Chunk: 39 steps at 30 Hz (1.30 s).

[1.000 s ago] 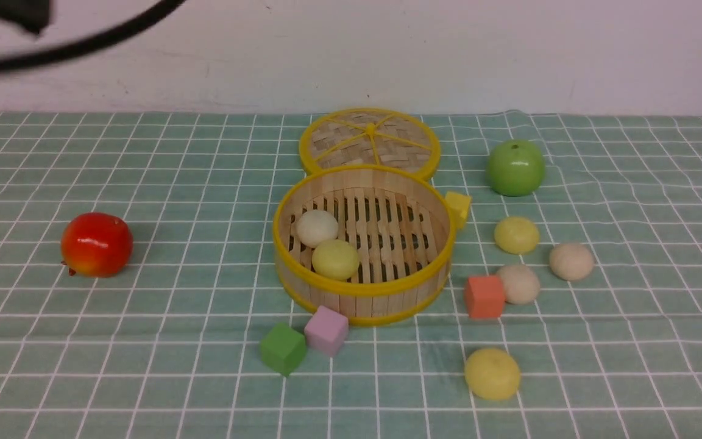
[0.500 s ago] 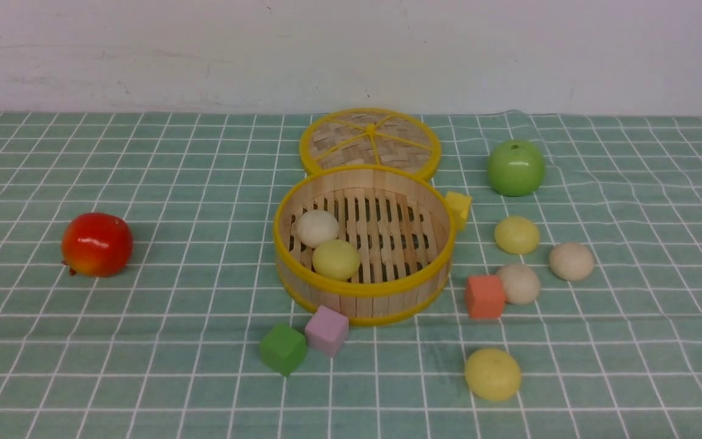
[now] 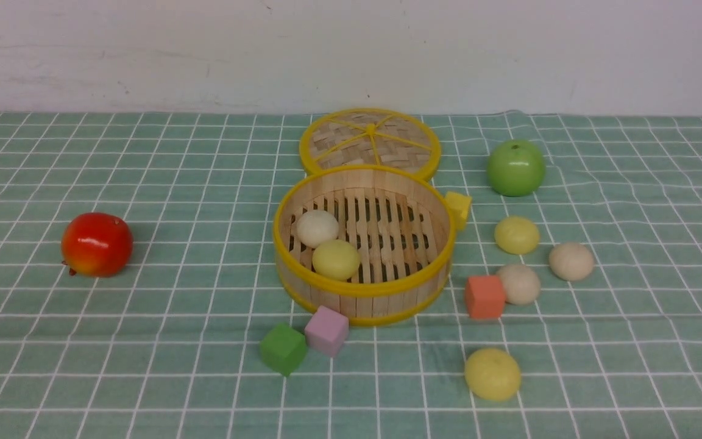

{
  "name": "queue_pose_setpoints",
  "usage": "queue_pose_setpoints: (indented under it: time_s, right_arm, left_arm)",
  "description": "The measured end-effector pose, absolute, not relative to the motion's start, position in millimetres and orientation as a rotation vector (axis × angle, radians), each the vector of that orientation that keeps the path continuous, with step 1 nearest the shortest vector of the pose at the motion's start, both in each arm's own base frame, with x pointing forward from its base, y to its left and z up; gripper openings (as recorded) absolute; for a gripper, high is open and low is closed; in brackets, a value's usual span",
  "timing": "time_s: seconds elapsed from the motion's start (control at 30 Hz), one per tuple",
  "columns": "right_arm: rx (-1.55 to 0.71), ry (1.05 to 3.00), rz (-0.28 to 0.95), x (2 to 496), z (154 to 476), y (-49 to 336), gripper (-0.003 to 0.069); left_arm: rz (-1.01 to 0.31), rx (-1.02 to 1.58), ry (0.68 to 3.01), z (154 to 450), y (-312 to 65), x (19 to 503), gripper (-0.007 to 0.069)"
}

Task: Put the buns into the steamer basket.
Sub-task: Use the right arm to grab a steamed stuffed bun

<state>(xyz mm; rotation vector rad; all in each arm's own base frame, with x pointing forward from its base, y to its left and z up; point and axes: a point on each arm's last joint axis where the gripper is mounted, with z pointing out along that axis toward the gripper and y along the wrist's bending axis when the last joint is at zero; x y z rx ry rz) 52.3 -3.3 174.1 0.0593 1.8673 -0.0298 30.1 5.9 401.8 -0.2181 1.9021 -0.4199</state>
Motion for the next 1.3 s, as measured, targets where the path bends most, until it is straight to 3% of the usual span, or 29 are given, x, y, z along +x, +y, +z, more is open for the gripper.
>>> queue_pose_setpoints:
  time_s: [0.3,0.47,0.67,0.77,1.17,1.3]
  right_arm:
    - [0.059,1.867,-0.03,52,174,-3,0.0239]
    - [0.059,1.867,-0.03,52,174,-3,0.0239]
    - [0.059,1.867,-0.03,52,174,-3,0.0239]
    - [0.059,1.867,-0.03,52,174,-3,0.0239]
    - [0.059,1.867,-0.03,52,174,-3,0.0239]
    - [0.059,1.867,-0.03,52,174,-3,0.0239]
  left_arm:
    - [-0.402,-0.205,1.906,393,3,39,-0.0014]
    - [-0.344,-0.218,1.899,361,1,48,-0.0014]
    - [-0.29,-0.26,1.747,289,4,43,-0.0013]
    - [-0.267,-0.278,1.737,269,5,42,-0.0013]
    - [-0.03,-0.252,1.941,168,9,49,-0.0008]
    - [-0.011,-0.227,1.915,168,9,50,-0.0007]
